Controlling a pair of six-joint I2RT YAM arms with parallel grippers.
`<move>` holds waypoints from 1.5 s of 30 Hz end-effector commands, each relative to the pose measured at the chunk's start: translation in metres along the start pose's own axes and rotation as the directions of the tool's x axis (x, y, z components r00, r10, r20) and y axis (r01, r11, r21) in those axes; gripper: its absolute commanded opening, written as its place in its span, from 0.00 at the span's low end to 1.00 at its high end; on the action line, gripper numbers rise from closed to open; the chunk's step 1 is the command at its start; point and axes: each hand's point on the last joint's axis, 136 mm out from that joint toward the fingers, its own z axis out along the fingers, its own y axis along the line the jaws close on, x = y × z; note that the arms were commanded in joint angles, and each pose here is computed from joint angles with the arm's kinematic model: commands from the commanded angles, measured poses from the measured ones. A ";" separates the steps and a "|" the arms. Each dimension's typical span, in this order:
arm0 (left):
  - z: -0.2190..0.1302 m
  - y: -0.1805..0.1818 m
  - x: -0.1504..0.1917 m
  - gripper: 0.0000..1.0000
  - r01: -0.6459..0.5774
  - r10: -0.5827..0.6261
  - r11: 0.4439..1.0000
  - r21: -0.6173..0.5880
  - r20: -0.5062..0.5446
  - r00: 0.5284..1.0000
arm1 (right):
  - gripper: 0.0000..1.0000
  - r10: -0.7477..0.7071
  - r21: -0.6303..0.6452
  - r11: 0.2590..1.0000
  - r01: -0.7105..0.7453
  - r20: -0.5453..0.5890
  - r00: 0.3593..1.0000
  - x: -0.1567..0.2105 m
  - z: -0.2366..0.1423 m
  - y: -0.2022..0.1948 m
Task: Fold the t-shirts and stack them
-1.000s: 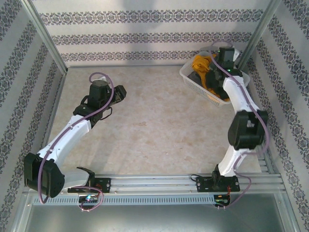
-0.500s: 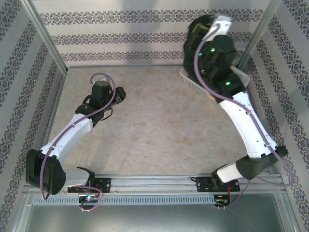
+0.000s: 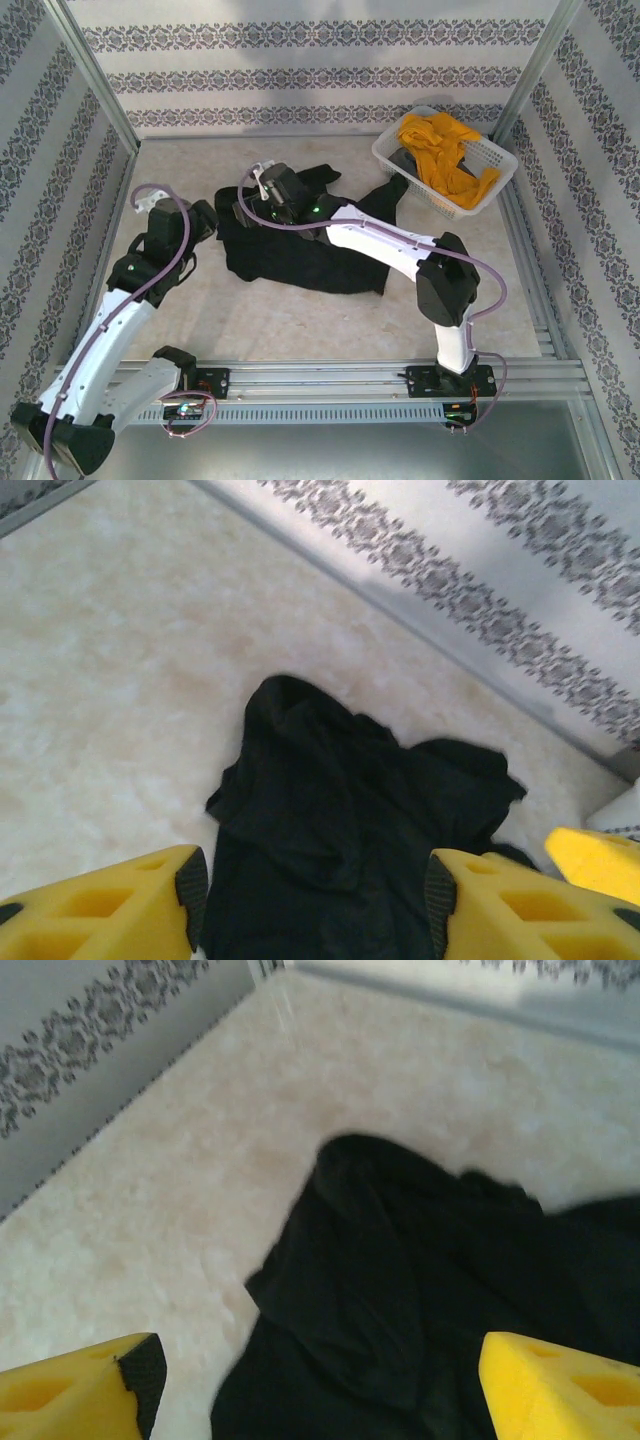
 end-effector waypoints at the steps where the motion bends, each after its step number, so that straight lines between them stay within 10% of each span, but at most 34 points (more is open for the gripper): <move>1: 0.007 0.033 0.046 0.63 0.026 -0.042 0.994 -0.103 -0.156 0.987 | 0.81 0.144 -0.020 0.990 -0.142 0.085 0.986 -0.029 -0.045 -0.025; 14: 0.087 -0.006 0.177 0.71 0.225 -0.258 0.966 -0.128 -0.547 0.796 | 0.73 0.634 0.403 0.685 -0.607 0.080 0.769 0.128 -0.115 -0.238; 23: 0.129 -0.012 0.159 0.76 -0.110 -0.014 0.971 -0.211 -0.511 0.859 | 0.73 0.742 0.506 0.585 -0.635 -0.016 0.670 0.197 -0.123 -0.237; 27: 0.144 -0.014 0.124 0.75 -0.052 -0.070 0.967 -0.251 -0.455 0.888 | 0.73 0.749 0.541 0.579 -0.610 -0.057 0.660 0.219 -0.133 -0.233; 45: 0.191 -0.013 0.171 0.61 -0.115 -0.169 0.923 -0.367 -0.655 0.737 | 0.73 0.834 0.605 0.504 -0.616 -0.155 0.530 0.267 -0.134 -0.213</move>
